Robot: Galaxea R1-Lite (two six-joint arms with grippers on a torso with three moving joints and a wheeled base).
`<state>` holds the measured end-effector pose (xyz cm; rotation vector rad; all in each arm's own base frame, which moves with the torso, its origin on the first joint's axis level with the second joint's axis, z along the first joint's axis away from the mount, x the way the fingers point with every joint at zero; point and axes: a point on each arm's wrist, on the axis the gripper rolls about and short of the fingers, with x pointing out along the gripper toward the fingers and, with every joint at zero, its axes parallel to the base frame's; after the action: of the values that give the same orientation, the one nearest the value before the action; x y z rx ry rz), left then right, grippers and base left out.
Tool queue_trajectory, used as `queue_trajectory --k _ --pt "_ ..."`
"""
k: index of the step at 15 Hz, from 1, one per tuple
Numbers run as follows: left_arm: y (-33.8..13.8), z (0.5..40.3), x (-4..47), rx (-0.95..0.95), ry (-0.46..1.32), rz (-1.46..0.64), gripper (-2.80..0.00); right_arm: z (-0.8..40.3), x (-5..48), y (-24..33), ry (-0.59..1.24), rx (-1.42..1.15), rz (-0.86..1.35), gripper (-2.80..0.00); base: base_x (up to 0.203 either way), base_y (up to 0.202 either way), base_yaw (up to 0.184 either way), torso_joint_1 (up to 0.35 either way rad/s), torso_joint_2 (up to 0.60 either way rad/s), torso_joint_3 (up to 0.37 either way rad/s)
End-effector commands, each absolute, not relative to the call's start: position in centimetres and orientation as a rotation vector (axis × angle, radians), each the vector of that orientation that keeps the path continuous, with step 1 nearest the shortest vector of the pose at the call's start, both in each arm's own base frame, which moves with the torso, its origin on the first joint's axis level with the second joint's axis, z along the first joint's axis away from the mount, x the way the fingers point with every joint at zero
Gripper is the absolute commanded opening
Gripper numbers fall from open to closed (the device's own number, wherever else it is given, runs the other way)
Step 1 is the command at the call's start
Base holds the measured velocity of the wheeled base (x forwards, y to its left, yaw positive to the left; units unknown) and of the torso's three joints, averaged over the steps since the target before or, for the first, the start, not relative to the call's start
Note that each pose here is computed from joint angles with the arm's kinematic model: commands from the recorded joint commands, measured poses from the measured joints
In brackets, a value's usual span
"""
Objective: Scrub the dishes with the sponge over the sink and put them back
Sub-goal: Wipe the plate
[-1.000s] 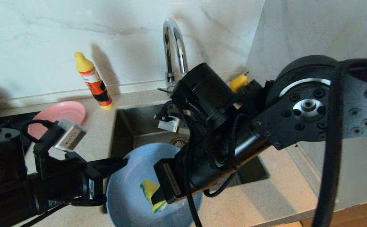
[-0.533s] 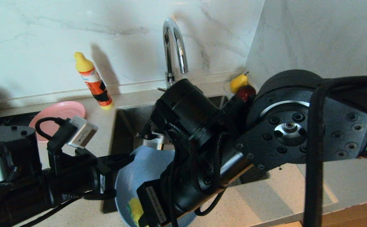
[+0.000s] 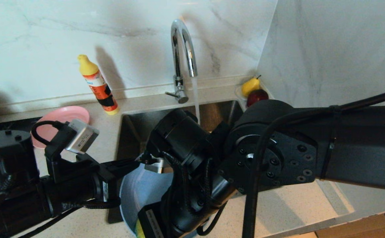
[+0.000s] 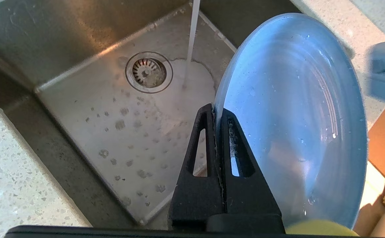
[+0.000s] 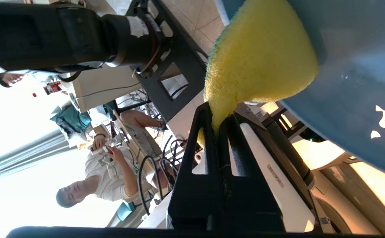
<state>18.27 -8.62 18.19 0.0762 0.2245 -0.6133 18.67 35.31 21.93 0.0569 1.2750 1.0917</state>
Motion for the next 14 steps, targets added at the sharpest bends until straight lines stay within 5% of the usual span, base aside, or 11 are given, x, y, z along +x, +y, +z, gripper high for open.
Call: queue_trajectory --k 1,14 --pt "-8.5 18.5 17.9 0.074 0.207 -0.616 -2.8 21.6 19.3 35.2 1.286 0.065 1.072 -2.8 0.0 0.0 0.0 0.0 0.0 0.0" --pt "-8.6 18.2 17.5 0.072 0.218 -0.633 -2.8 23.9 22.9 32.0 1.17 0.168 1.01 -2.8 0.0 0.0 0.0 0.0 0.0 0.0"
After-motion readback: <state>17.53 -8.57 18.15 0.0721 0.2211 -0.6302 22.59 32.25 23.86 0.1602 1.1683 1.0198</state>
